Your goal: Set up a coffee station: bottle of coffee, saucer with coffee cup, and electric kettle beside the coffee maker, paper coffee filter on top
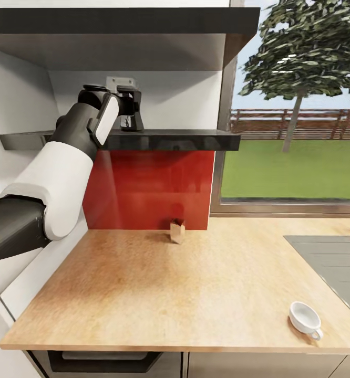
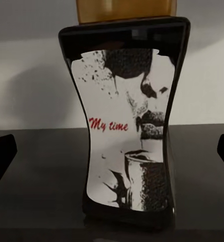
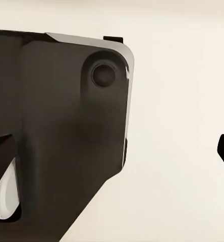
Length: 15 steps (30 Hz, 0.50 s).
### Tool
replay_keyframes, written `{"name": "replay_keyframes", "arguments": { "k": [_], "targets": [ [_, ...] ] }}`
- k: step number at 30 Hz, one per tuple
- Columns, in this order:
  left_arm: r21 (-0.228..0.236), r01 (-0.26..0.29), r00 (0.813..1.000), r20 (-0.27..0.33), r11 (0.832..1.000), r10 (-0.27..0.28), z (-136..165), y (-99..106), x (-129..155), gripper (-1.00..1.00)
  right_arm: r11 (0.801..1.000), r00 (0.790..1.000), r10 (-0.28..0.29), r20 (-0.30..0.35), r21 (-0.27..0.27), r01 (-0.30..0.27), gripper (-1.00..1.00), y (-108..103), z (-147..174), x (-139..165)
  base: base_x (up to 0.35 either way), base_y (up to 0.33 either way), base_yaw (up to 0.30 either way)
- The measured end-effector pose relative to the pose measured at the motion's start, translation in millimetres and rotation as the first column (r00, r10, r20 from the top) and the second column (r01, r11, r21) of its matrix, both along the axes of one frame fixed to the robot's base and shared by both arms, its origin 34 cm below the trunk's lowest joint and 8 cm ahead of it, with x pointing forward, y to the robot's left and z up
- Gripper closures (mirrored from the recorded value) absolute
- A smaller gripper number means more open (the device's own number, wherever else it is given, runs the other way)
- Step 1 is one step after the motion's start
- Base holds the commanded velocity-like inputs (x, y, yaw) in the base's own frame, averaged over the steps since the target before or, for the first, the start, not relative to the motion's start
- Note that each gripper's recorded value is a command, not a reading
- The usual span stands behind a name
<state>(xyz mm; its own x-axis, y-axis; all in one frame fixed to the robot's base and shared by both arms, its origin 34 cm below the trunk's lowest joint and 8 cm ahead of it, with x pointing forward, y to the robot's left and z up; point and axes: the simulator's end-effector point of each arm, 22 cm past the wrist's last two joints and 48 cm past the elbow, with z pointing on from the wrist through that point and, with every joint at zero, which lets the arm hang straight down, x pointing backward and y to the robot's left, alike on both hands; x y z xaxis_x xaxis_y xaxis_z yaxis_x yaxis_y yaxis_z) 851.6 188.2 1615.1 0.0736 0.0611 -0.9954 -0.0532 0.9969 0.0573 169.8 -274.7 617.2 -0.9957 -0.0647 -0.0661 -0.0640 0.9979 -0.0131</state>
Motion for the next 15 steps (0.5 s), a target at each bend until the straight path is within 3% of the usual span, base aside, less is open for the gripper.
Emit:
{"name": "replay_keyframes", "arguments": {
  "k": [7,15],
  "targets": [
    [0.000,0.000,1.000,-0.001,1.000,0.000,-0.4,0.0,0.0,-1.00,1.000,1.000,0.000,0.000,0.000,0.000,-1.00,0.0,0.0,-0.4,0.132,0.000,0.000],
    [0.000,0.000,1.000,-0.001,1.000,0.000,-0.4,0.0,0.1,-1.00,1.000,1.000,0.000,0.000,0.000,0.000,-1.00,0.0,0.0,-0.2,0.044,0.000,0.000]
  ]
}}
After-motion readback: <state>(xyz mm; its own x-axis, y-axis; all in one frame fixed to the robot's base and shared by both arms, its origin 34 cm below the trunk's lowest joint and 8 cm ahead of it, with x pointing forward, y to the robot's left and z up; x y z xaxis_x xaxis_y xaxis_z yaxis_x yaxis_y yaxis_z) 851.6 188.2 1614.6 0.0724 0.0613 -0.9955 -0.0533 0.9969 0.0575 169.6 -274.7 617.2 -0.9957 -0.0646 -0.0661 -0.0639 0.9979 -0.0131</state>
